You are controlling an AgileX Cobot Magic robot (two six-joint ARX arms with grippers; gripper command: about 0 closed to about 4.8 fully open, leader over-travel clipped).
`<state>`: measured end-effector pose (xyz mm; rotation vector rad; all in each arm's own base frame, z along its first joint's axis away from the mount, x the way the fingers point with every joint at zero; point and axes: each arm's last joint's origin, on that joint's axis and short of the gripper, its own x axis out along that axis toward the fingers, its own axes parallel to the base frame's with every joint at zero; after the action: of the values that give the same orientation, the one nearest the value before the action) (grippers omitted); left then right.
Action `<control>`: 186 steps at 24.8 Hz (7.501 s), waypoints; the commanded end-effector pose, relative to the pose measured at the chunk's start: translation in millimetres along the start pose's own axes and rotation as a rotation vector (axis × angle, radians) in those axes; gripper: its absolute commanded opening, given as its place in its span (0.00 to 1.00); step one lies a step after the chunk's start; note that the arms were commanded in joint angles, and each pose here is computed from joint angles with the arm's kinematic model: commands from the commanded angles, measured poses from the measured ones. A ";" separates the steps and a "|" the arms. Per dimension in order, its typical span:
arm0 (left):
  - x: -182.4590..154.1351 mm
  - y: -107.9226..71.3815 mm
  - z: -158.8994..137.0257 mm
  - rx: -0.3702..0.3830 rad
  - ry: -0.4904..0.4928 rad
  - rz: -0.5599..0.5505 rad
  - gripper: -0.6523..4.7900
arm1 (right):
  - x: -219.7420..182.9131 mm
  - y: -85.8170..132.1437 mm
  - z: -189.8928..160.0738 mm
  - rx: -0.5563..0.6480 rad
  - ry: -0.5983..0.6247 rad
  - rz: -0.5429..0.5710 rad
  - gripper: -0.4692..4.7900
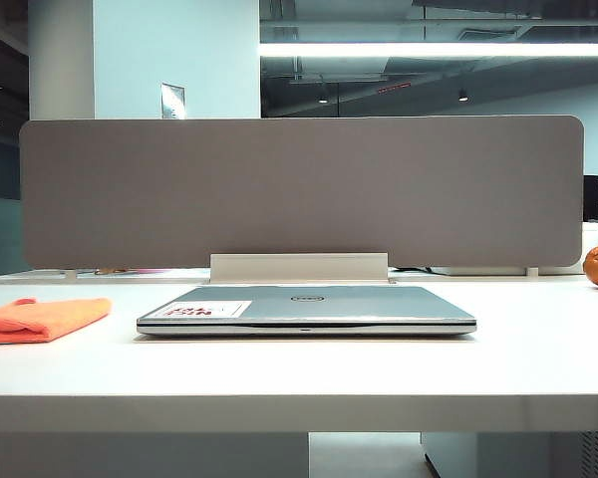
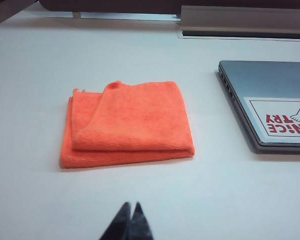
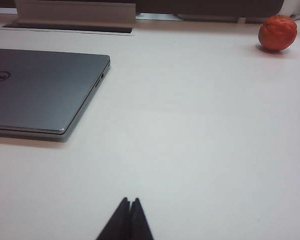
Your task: Pick up the orange rag and put it over the laptop.
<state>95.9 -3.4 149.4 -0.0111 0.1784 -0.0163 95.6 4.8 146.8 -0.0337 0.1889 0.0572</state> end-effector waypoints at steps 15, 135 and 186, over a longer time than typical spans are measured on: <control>0.4 0.0 -1.9 0.002 0.011 -0.003 0.11 | 0.3 0.8 2.3 0.108 -0.031 0.030 0.08; 187.7 70.9 46.8 -0.565 0.717 0.265 0.71 | -8.7 18.4 18.5 0.509 0.001 0.744 0.08; 229.9 -91.8 183.5 -0.415 0.324 -0.560 0.11 | -8.7 18.4 18.5 0.509 0.000 0.744 0.08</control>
<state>351.3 -91.4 286.0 -0.4558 0.5300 -0.5357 89.5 23.2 166.1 0.5507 0.2097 0.7408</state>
